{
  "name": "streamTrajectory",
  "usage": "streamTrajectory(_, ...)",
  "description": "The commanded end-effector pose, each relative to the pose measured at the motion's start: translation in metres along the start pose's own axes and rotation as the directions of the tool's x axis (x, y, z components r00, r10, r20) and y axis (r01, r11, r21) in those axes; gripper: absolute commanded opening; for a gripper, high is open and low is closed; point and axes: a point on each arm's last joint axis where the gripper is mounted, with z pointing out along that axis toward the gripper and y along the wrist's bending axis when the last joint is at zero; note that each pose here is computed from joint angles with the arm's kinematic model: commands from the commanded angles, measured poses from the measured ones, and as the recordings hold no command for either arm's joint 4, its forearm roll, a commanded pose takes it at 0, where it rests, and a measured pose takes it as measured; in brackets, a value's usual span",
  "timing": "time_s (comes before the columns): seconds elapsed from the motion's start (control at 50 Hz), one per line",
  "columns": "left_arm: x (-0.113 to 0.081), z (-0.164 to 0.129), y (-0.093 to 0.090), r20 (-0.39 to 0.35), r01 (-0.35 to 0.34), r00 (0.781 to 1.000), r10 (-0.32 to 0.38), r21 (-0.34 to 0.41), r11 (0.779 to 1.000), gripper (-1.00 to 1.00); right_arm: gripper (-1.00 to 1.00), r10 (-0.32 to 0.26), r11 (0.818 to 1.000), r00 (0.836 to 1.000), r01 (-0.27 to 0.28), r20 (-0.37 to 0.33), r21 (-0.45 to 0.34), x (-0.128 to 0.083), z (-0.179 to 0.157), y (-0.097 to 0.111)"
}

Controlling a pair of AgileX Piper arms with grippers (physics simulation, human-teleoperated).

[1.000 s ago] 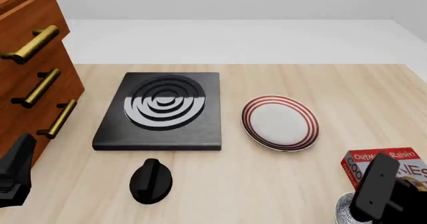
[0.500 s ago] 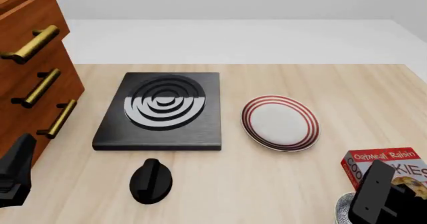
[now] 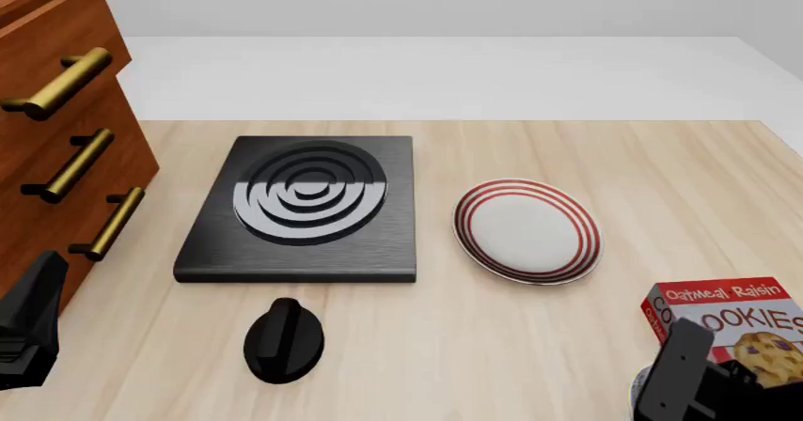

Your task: Pick the akita bowl on the ramekin and place it on the plate.

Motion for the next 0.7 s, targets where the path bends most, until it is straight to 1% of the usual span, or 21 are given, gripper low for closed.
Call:
streamTrajectory(0.02,0.000,0.000,0.000,0.000,0.000,1.000,0.000,0.000,1.000,1.00,1.00,-0.001,1.000,1.000,0.001,-0.009,0.001,0.005,0.003,0.000)
streamTrajectory(0.1,0.000,0.000,0.000,0.000,0.000,1.000,0.000,0.000,1.000,1.00,1.00,-0.005,1.000,1.000,0.005,0.004,0.010,0.004,-0.002,-0.001)
streamTrajectory(0.12,0.000,0.000,0.000,0.000,0.000,1.000,0.000,0.000,1.000,1.00,1.00,0.005,1.000,1.000,-0.005,0.009,0.011,0.003,-0.003,-0.002)
streamTrajectory(0.14,0.000,0.000,0.000,0.000,0.000,1.000,0.000,0.000,1.000,1.00,-1.00,-0.006,1.000,1.000,0.006,0.012,0.016,0.003,-0.006,-0.003)
streamTrajectory(0.18,0.000,0.000,0.000,0.000,0.000,1.000,0.000,0.000,1.000,1.00,-1.00,-0.008,1.000,1.000,0.007,0.025,0.027,0.004,-0.009,-0.005)
streamTrajectory(0.2,0.000,0.000,0.000,0.000,0.000,1.000,0.000,0.000,1.000,1.00,-1.00,-0.027,0.999,0.999,0.026,0.032,0.034,0.005,-0.011,-0.005)
streamTrajectory(0.22,0.000,0.000,0.000,0.000,0.000,1.000,0.000,0.000,1.000,1.00,-1.00,-0.017,0.999,0.999,0.016,0.028,0.029,0.003,-0.011,-0.005)
streamTrajectory(0.24,0.000,0.000,0.000,0.000,0.000,1.000,0.000,0.000,1.000,1.00,-1.00,-0.014,0.999,0.999,0.012,0.032,0.042,0.004,-0.014,-0.007)
streamTrajectory(0.42,0.000,0.000,0.000,0.000,0.000,1.000,0.000,0.000,1.000,1.00,-1.00,-0.019,0.999,0.999,0.018,0.035,0.038,0.004,-0.023,-0.006)
streamTrajectory(0.62,0.000,0.000,0.000,0.000,0.000,1.000,0.000,0.000,1.000,1.00,-1.00,-0.026,0.998,0.999,0.024,0.037,0.053,0.005,-0.059,-0.008)
streamTrajectory(0.7,0.000,0.000,0.000,0.000,0.000,1.000,0.000,0.000,1.000,1.00,-1.00,-0.034,0.998,0.999,0.032,0.036,0.054,0.008,-0.067,-0.007)
